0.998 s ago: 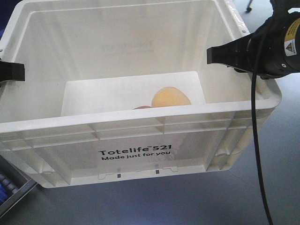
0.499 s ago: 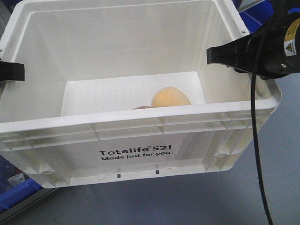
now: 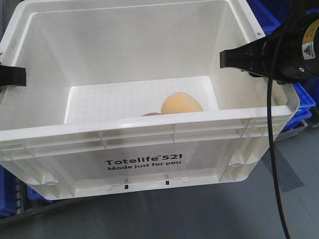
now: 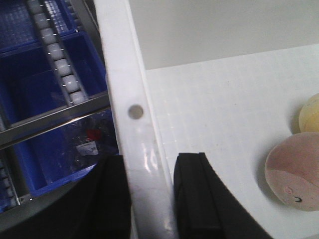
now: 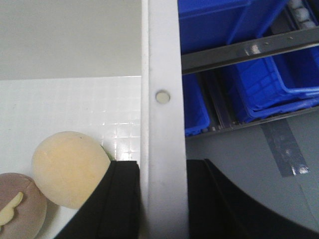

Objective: Place moving items into box and shelve
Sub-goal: 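Hold the crate by its rims with both grippers while driving along the blue-bin shelving, then lower the crate with both grippers onto the roller shelf lane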

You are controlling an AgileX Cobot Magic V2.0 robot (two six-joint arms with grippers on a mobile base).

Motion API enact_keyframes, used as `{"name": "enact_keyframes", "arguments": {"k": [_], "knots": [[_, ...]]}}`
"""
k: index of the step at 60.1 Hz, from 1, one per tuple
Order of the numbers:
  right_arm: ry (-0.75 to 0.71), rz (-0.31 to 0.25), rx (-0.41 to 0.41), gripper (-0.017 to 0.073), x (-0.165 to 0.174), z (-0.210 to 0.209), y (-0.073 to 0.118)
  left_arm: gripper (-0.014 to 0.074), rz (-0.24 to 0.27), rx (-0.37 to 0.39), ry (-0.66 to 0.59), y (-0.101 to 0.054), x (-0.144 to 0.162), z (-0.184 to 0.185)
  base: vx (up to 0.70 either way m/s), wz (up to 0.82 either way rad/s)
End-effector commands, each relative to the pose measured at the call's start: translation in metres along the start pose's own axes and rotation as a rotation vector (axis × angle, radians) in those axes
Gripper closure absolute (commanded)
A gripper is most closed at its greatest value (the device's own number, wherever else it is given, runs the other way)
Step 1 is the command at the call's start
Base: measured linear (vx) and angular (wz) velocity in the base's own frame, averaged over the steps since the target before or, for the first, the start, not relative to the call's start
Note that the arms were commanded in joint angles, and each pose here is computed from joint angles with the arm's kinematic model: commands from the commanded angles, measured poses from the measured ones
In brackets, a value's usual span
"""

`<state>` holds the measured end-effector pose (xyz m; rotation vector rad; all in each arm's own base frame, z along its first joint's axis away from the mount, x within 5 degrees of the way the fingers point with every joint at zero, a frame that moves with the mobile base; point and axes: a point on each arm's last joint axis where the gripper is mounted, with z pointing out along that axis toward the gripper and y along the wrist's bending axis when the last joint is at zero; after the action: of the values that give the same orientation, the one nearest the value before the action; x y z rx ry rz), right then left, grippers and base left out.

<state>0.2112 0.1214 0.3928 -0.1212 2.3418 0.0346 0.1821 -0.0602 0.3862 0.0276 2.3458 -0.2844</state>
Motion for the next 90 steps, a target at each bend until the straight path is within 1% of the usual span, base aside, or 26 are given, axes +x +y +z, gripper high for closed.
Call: {"name": "enact_keyframes", "arguments": {"k": [1, 28, 45, 65, 90], "knots": [[-0.215, -0.036, -0.01, 0.0489, -0.0227, -0.0219, -0.0072, 0.0489, 0.026, 0.068, -0.194, -0.0067, -0.018, -0.0211, 0.11, 0.52], [-0.215, -0.036, -0.01, 0.0489, -0.0227, -0.0219, -0.0072, 0.0489, 0.026, 0.068, -0.194, -0.0067, -0.018, -0.0211, 0.11, 0.5], [-0.215, -0.036, -0.01, 0.0489, -0.0227, -0.0219, -0.0072, 0.0489, 0.026, 0.068, -0.194, -0.0067, -0.018, -0.0211, 0.12, 0.36], [-0.215, -0.036, -0.01, 0.0489, -0.0227, -0.0219, -0.0072, 0.0489, 0.026, 0.068, -0.194, -0.0067, -0.018, -0.0211, 0.14, 0.13], [-0.215, -0.036, -0.01, 0.0489, -0.0227, -0.0219, -0.0072, 0.0489, 0.026, 0.068, -0.194, -0.0067, -0.018, -0.0211, 0.16, -0.03]]}}
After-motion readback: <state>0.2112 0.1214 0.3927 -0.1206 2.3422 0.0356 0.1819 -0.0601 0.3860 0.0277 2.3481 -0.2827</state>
